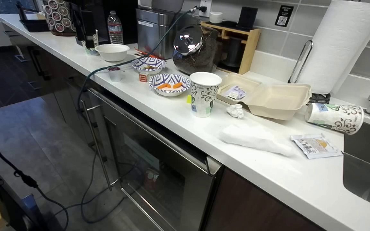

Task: Pick up the bottle and throw it in the bin

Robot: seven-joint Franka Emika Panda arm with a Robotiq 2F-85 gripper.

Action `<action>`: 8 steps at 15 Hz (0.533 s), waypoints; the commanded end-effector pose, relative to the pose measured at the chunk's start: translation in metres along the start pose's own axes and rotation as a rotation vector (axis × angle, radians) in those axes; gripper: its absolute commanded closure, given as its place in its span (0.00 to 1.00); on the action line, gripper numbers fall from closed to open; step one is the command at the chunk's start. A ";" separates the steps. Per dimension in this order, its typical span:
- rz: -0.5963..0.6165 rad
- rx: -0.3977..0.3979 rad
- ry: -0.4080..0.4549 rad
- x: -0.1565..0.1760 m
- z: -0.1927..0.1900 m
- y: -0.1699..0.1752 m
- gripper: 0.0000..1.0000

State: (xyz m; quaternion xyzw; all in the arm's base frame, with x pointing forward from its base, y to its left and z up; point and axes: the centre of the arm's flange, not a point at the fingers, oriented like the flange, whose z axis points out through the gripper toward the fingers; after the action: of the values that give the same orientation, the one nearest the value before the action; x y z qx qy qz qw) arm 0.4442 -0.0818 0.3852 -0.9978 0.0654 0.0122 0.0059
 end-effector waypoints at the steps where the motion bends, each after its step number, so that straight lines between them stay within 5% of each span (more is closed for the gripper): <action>1: 0.001 0.000 -0.001 0.000 0.001 0.000 0.00; 8: 0.009 -0.032 0.081 0.036 0.051 -0.004 0.00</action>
State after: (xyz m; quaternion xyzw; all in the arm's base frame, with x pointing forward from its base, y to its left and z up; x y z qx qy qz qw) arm 0.4635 -0.0797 0.3588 -0.9980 0.0600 -0.0173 -0.0021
